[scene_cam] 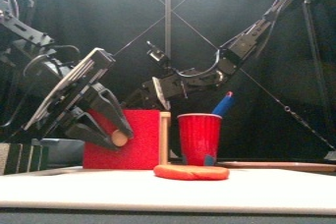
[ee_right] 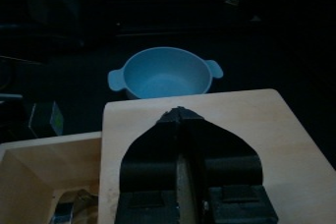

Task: Get the cutter from the drawer then cut the dough then place the extra dough in the bowl
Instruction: Place the cutter on the board

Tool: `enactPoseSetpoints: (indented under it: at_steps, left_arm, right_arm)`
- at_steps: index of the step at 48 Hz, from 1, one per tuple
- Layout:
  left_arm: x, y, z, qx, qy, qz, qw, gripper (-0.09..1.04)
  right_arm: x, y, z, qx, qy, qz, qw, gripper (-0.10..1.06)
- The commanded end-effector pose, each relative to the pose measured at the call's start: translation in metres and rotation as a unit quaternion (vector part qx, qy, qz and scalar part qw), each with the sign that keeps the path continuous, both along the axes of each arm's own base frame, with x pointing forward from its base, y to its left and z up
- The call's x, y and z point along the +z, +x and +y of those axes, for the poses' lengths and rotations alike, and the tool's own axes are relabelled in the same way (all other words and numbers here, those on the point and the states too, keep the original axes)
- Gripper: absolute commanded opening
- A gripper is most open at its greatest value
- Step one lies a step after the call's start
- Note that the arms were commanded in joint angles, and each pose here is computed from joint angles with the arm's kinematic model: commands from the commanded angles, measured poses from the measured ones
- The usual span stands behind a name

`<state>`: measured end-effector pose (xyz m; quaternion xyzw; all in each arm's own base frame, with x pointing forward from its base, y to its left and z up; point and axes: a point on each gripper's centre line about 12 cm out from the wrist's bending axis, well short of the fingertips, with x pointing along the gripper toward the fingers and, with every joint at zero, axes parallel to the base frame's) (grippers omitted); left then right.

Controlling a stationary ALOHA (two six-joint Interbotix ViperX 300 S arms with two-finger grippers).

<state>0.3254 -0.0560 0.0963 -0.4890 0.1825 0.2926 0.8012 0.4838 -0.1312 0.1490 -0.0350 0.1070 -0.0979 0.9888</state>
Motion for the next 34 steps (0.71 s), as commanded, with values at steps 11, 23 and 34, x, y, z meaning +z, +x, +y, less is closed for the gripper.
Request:
enactPoseSetpoints:
  at_steps: [11, 23, 34]
  left_arm:
    - [0.011, 0.010, -0.012, -0.022, -0.003, -0.019, 1.000, 0.82]
    - [0.015, 0.007, -0.016, -0.030, -0.008, -0.021, 0.999, 0.89]
    - [0.034, -0.009, -0.026, -0.064, -0.019, -0.036, 0.997, 0.89]
  right_arm:
    - [0.006, 0.000, -0.003, -0.004, -0.003, -0.004, 1.0000, 0.20]
    - [0.006, -0.001, -0.003, -0.003, -0.003, -0.003, 1.0000, 0.20]
    - [0.005, -0.001, -0.001, -0.002, -0.002, -0.002, 1.0000, 0.20]
